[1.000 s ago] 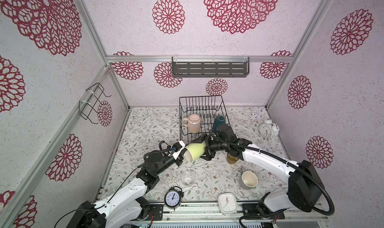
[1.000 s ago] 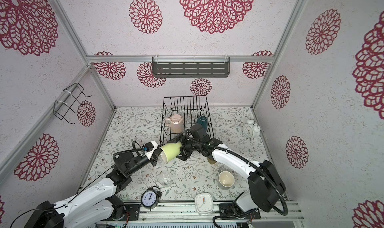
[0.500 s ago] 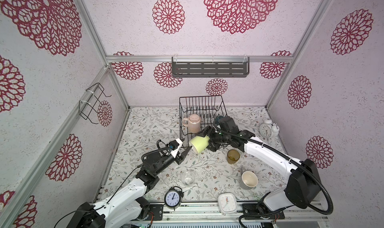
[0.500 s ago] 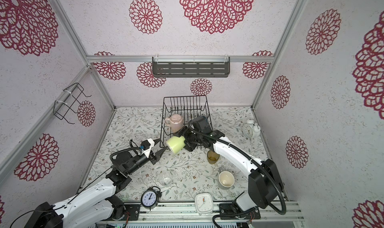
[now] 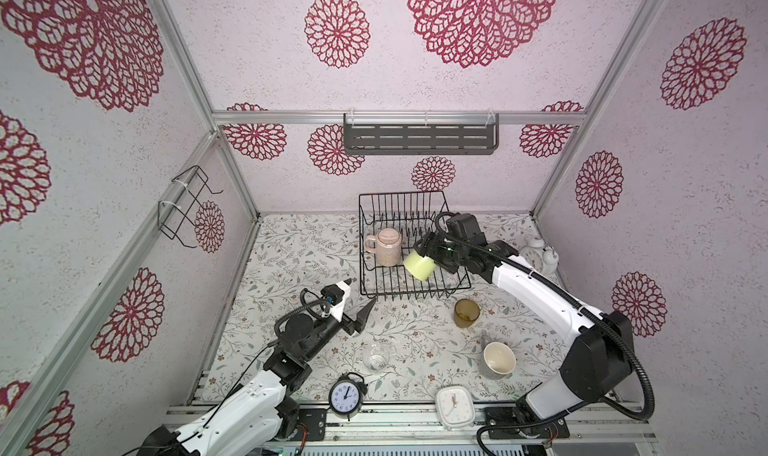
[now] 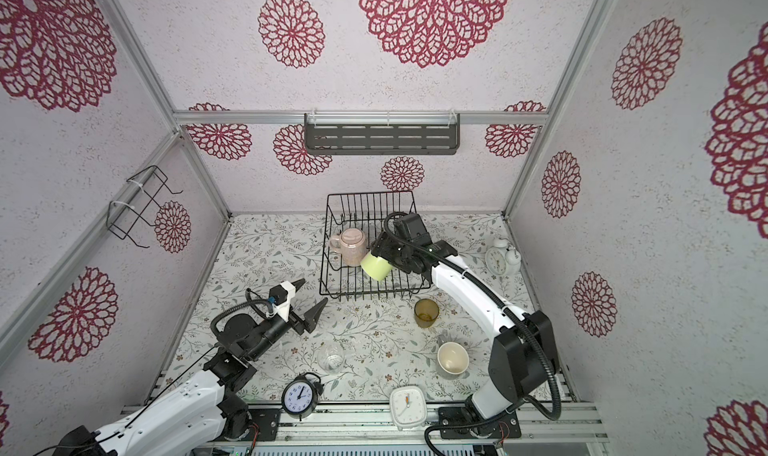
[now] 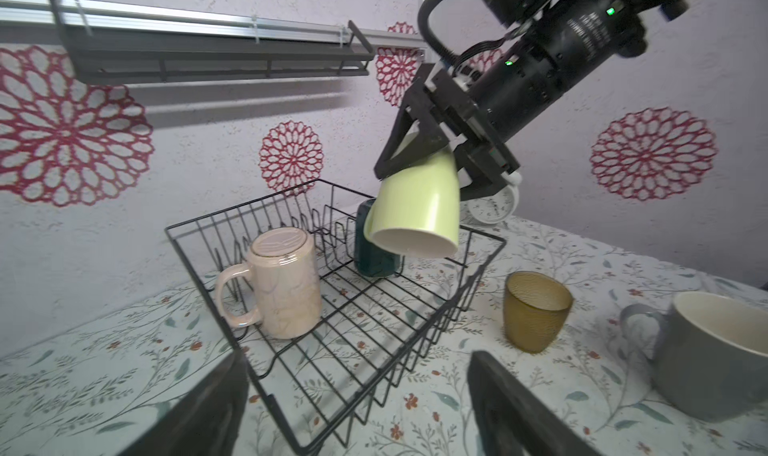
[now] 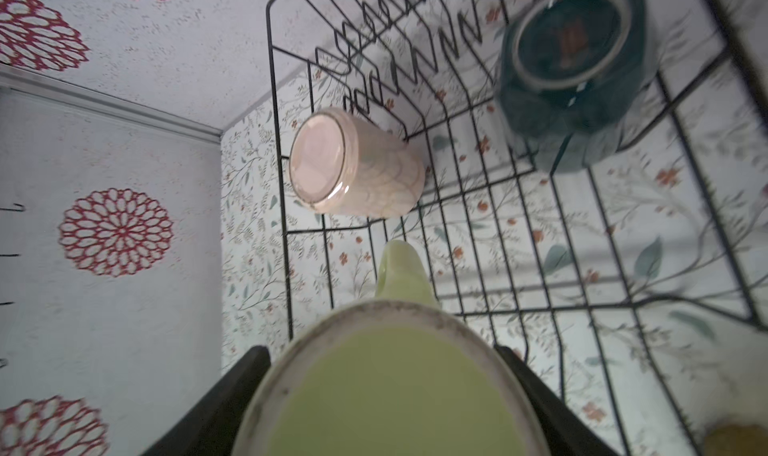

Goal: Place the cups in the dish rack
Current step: 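Carry the light green mug over the rack with the right gripper while the left withdraws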

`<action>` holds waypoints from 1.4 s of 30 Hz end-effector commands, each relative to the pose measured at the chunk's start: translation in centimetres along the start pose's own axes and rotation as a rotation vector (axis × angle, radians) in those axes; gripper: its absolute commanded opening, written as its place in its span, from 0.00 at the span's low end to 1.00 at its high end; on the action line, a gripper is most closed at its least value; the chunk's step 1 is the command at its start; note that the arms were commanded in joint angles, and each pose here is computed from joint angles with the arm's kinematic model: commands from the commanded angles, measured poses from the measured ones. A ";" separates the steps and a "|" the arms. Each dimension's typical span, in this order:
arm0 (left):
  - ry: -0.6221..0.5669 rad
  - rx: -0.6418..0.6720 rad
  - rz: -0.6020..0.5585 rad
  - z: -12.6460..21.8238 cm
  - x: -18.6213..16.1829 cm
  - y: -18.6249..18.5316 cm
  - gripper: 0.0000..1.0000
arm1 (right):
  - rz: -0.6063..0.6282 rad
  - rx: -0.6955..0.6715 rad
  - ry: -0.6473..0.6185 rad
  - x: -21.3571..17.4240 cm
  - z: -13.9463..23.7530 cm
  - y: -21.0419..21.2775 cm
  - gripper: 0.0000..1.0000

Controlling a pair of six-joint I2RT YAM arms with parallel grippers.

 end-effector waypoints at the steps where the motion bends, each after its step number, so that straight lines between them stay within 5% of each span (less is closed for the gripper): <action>1: 0.074 0.229 0.185 0.6 -1.0 2.4 0.97 | 0.238 0.010 -0.204 2.8 0.8 1.9 0.49; 8: 0.229 0.467 0.272 1.3 -2.9 5.3 0.97 | 0.379 -0.004 -0.330 4.0 -2.0 2.0 0.51; 15: 0.337 0.561 0.361 0.9 -5.3 7.7 0.97 | 0.444 -0.017 -0.352 4.4 -5.3 2.2 0.49; 26: 0.463 0.575 0.390 -1.2 -7.1 8.8 0.97 | 0.485 -0.038 -0.375 4.6 -8.9 2.5 0.49; 42: 0.424 0.592 0.404 -0.2 -7.3 8.6 0.97 | 0.512 -0.119 -0.453 5.3 -13.4 2.6 0.50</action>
Point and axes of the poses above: each gripper's point midway between its finger pads, its own z axis back along the fingers, its own y axis along the line the jaws close on, x = y × z, the point moved 8 cm from there along z, back along the fingers, and after that the axes turned 11 degrees about -z, right-handed, at the moved point
